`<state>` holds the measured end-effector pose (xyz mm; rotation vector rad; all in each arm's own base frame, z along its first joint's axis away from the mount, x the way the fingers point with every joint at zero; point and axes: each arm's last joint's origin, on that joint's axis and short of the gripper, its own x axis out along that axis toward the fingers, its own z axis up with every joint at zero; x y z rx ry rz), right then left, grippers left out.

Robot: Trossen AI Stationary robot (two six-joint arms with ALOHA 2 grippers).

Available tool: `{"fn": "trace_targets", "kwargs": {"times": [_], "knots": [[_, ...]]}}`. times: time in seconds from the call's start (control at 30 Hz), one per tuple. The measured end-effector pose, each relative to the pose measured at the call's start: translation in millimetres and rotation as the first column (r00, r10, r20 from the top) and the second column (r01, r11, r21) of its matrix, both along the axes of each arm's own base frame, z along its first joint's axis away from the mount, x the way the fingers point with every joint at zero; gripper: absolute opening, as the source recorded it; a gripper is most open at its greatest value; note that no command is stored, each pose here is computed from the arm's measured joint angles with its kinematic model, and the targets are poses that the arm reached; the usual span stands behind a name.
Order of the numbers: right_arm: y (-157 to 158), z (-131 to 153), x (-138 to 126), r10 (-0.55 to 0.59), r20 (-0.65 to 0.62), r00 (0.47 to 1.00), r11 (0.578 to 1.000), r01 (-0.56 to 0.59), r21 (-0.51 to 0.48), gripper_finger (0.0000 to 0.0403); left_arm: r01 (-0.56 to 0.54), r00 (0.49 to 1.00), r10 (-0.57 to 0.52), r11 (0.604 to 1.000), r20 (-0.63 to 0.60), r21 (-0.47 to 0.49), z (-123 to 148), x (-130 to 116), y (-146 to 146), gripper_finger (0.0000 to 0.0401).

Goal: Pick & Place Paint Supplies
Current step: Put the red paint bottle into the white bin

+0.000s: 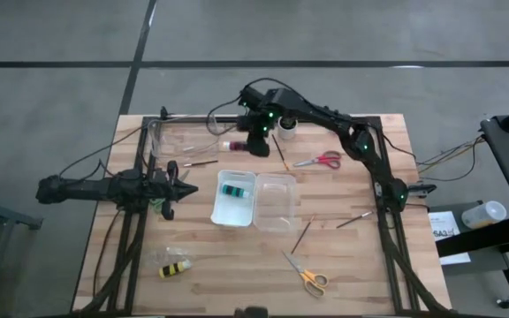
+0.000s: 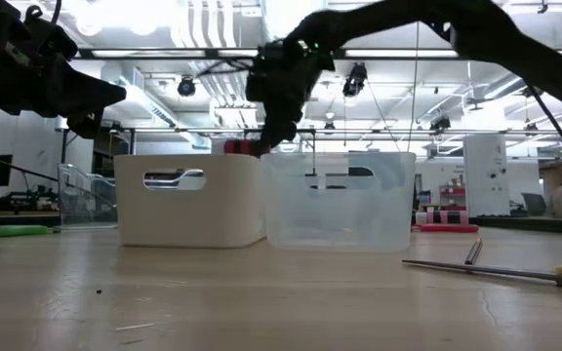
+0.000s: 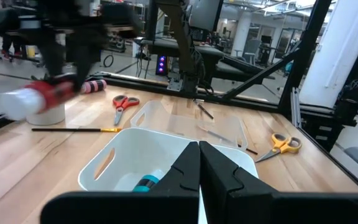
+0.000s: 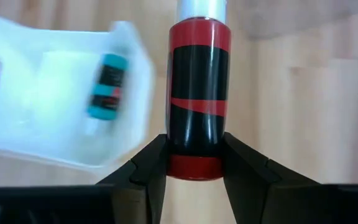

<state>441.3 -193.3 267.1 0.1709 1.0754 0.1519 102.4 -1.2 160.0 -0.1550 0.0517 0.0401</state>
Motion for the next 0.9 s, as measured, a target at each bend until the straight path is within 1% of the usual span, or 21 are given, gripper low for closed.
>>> {"fn": "trace_targets", "kwargs": {"times": [0.13, 0.33, 0.47, 0.57, 0.73, 0.9], "knots": [[24, 3, 6, 0.024, -0.022, 0.999, 0.999, -0.024, 0.021, 0.0125, 0.000, 1.000, 0.000, 1.000, 0.000, 0.000, 0, 0, 0, 0.0001], [63, 4, 20, 0.060, -0.022, 0.998, 0.997, -0.059, 0.041, 0.0125, 0.000, 1.000, 0.000, 1.000, 0.000, 0.000, 0, 0, 0, 0.0001], [89, 5, 29, 0.087, -0.009, 0.996, 0.996, -0.086, 0.035, 0.0125, 0.000, 1.000, 0.000, 1.000, 0.001, 0.000, 0, 0, 0, 0.0001], [106, 5, 33, 0.069, -0.019, 0.997, 0.998, -0.069, -0.004, 0.0125, 0.000, 1.000, 0.000, 1.000, 0.000, 0.000, 0, 0, 0, 0.0001], [127, 5, 37, 0.046, -0.037, 0.998, 0.999, -0.045, 0.018, 0.0125, 0.000, 1.000, 0.000, 1.000, 0.001, 0.000, 0, 0, 0, 0.0001], [142, 4, 39, -0.009, -0.059, 0.998, 1.000, 0.009, -0.002, 0.0125, 0.000, 1.000, 0.000, 1.000, 0.001, 0.000, 0, 0, 0, 0.0001]]}}
